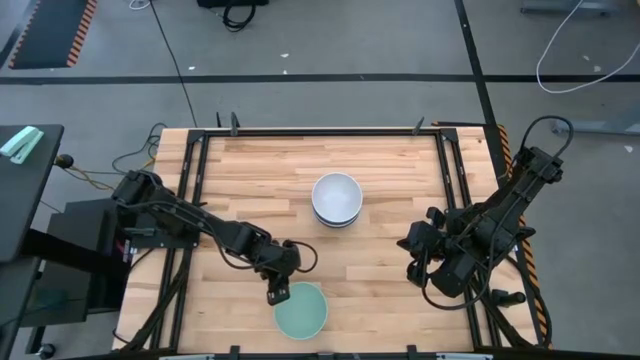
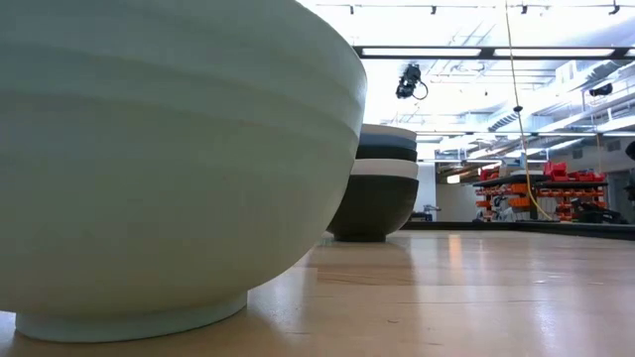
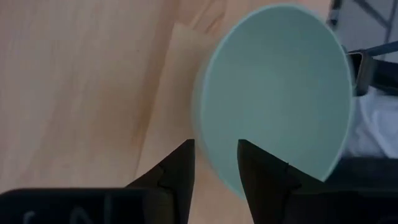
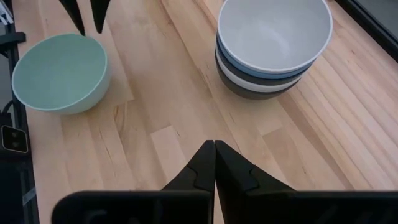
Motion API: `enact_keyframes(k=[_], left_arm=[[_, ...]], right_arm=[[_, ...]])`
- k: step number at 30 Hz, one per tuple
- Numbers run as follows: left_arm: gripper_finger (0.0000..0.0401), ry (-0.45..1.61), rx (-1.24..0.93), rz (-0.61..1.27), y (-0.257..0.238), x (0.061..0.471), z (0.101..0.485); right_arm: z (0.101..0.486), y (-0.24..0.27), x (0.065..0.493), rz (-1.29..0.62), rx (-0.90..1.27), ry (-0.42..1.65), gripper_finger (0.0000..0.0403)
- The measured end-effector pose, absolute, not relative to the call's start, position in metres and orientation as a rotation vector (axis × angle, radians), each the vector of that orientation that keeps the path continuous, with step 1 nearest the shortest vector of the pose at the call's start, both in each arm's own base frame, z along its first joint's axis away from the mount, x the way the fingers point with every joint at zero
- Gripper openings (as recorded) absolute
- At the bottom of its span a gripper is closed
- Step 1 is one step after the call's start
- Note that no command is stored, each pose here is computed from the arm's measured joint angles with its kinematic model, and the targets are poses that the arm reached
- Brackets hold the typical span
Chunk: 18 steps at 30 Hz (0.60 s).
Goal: Nest bowls inside each other
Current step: Stack the green bowl on the white bowl
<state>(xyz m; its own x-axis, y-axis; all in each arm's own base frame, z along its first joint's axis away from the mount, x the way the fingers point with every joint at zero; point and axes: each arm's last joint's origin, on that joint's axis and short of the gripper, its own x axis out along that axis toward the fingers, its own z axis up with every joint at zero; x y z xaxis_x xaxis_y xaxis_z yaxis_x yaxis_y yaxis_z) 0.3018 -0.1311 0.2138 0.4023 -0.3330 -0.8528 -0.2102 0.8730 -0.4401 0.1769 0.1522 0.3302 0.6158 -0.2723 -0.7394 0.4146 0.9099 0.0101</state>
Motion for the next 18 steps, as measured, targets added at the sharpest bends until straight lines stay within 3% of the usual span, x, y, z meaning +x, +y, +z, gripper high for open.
enact_keyframes(k=[18], left_arm=[[0.0124, 1.258, -0.515, -0.030, -0.133, 0.307, 0.189]], right_arm=[[0.324, 0.157, 0.181, -0.400, 0.165, 0.833, 0.0013]])
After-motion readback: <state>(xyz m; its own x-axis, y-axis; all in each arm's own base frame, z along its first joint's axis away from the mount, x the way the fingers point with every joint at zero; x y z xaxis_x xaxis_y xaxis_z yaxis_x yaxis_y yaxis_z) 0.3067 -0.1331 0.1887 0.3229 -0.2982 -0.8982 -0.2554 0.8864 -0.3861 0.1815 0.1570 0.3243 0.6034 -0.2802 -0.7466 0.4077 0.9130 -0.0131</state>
